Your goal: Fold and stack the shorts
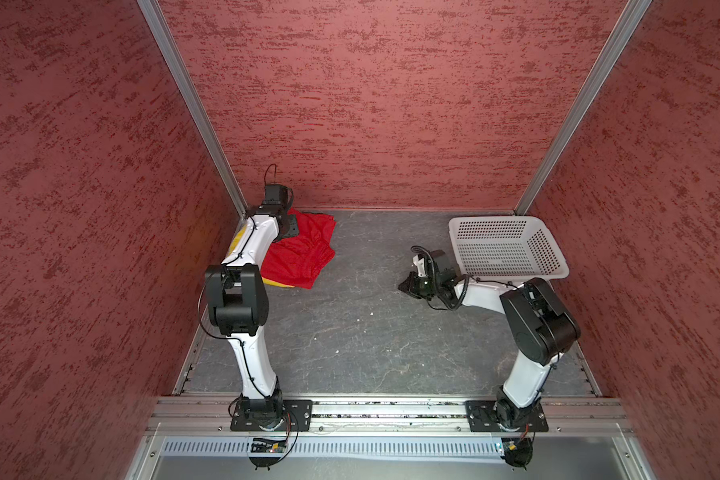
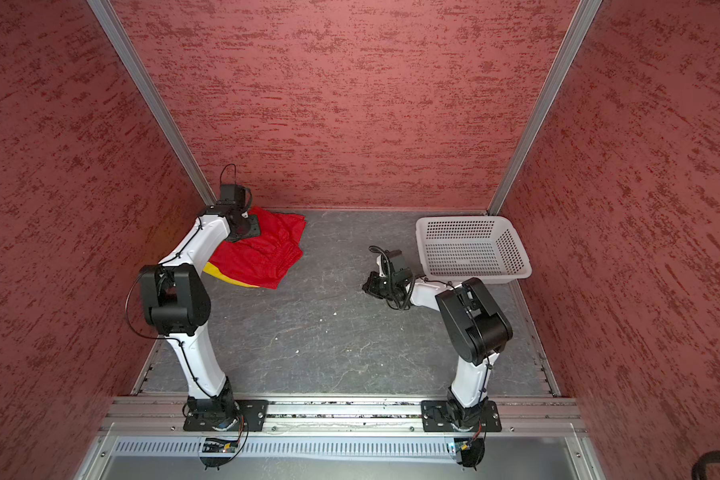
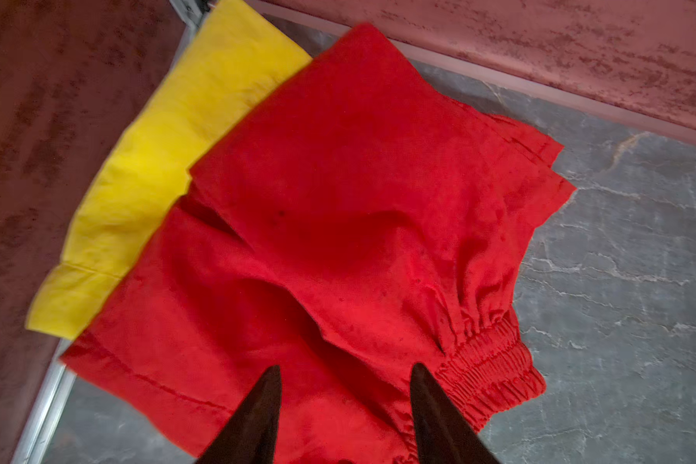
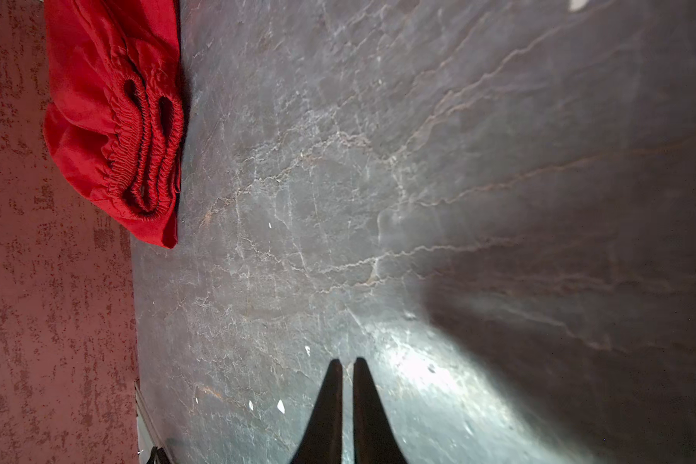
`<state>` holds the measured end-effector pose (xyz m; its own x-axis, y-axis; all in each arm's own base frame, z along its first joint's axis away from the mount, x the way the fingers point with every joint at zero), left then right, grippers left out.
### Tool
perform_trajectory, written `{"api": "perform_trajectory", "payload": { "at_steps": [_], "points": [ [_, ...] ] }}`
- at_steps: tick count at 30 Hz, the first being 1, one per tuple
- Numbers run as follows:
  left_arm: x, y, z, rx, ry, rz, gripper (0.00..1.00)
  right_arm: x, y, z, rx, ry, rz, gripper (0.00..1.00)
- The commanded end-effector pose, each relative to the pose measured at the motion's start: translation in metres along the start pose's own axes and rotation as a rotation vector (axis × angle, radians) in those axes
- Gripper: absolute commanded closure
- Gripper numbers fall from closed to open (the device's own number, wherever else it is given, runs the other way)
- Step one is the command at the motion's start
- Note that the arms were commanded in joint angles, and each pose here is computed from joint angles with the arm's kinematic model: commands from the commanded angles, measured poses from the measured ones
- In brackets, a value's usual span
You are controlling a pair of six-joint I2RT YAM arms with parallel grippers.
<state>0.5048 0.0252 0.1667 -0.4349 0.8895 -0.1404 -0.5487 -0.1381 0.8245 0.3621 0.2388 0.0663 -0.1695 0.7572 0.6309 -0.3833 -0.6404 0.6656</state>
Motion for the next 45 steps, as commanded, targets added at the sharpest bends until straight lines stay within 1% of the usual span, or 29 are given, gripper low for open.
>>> {"api": "perform_trajectory", "payload": {
  "at_steps": [1,2,5,7,10,13,16,18,21,23,26,27,28,30,31,32,33,34,36,37,42,45],
  "points": [
    [-0.025,-0.022,-0.011,0.031,0.009,-0.082,0.44,0.003,0.006,0.01,-0.034,0.009,-0.011,0.9],
    [-0.026,-0.029,-0.014,0.047,0.018,-0.082,0.45,0.002,0.006,0.009,-0.033,0.004,-0.013,0.9],
    [-0.026,-0.051,-0.027,0.094,0.035,-0.072,0.58,0.001,0.006,0.008,-0.034,0.001,-0.019,0.9],
    [-0.023,-0.065,-0.034,0.114,0.045,-0.056,0.61,0.0,0.006,0.008,-0.032,-0.002,-0.025,0.9],
    [-0.016,-0.082,-0.044,0.137,0.065,-0.035,0.62,-0.002,0.006,0.007,-0.031,-0.005,-0.034,0.9],
    [-0.011,-0.095,-0.051,0.175,0.094,-0.044,0.63,-0.002,0.007,0.008,-0.031,-0.005,-0.039,0.9],
    [-0.009,-0.093,-0.047,0.174,0.105,-0.053,0.63,0.001,0.011,0.01,-0.043,0.0,-0.038,0.9],
    [-0.012,-0.084,-0.043,0.162,0.102,-0.061,0.62,0.007,0.018,0.016,-0.061,0.013,-0.035,0.9],
    [-0.02,-0.053,-0.03,0.12,0.101,-0.099,0.56,0.02,0.036,0.029,-0.109,0.051,-0.042,0.88],
    [-0.027,-0.02,-0.018,0.065,0.098,-0.131,0.48,0.033,0.057,0.042,-0.162,0.098,-0.055,0.84],
    [-0.044,0.035,-0.008,-0.026,0.079,-0.203,0.46,0.051,0.099,0.062,-0.268,0.182,-0.108,0.8],
    [-0.049,0.052,-0.005,-0.054,0.072,-0.23,0.45,0.053,0.111,0.067,-0.297,0.201,-0.135,0.77],
    [-0.056,0.072,-0.005,-0.084,0.063,-0.261,0.45,0.062,0.132,0.074,-0.355,0.23,-0.151,0.73],
    [-0.066,0.109,-0.005,-0.141,0.043,-0.307,0.43,0.068,0.163,0.081,-0.437,0.271,-0.196,0.65],
    [-0.071,0.129,-0.006,-0.175,0.031,-0.331,0.39,0.072,0.179,0.084,-0.48,0.293,-0.218,0.57],
    [-0.075,0.145,-0.008,-0.204,0.021,-0.352,0.32,0.073,0.197,0.087,-0.528,0.306,-0.252,0.5],
    [-0.077,0.161,-0.008,-0.236,0.014,-0.375,0.2,0.073,0.211,0.088,-0.568,0.31,-0.29,0.45],
    [-0.078,0.177,-0.009,-0.269,0.007,-0.408,0.0,0.071,0.226,0.09,-0.616,0.312,-0.33,0.39],
    [-0.079,0.204,-0.01,-0.326,0.004,-0.472,0.01,0.068,0.256,0.09,-0.712,0.315,-0.394,0.28],
    [-0.077,0.216,-0.011,-0.359,0.005,-0.502,0.01,0.068,0.273,0.089,-0.768,0.317,-0.423,0.02],
    [-0.056,0.25,-0.015,-0.507,0.06,-0.571,0.0,0.054,0.338,0.078,-0.983,0.324,-0.595,0.01],
    [-0.041,0.252,-0.027,-0.578,0.088,-0.586,0.0,0.041,0.363,0.067,-1.08,0.346,-0.699,0.01]
  ]
}}
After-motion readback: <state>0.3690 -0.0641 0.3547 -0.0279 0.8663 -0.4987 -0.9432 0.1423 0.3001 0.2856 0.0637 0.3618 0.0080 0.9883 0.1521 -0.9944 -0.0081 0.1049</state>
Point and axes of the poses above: each gripper's point midway between its finger pads, its own y axis back along the fingers, its own x axis along the line the jaws close on, z = x × y, the point moved 2 cm from there along y, back along the fingers, and after that the axes turned 11 degrees about y, right-handed, at the moved point
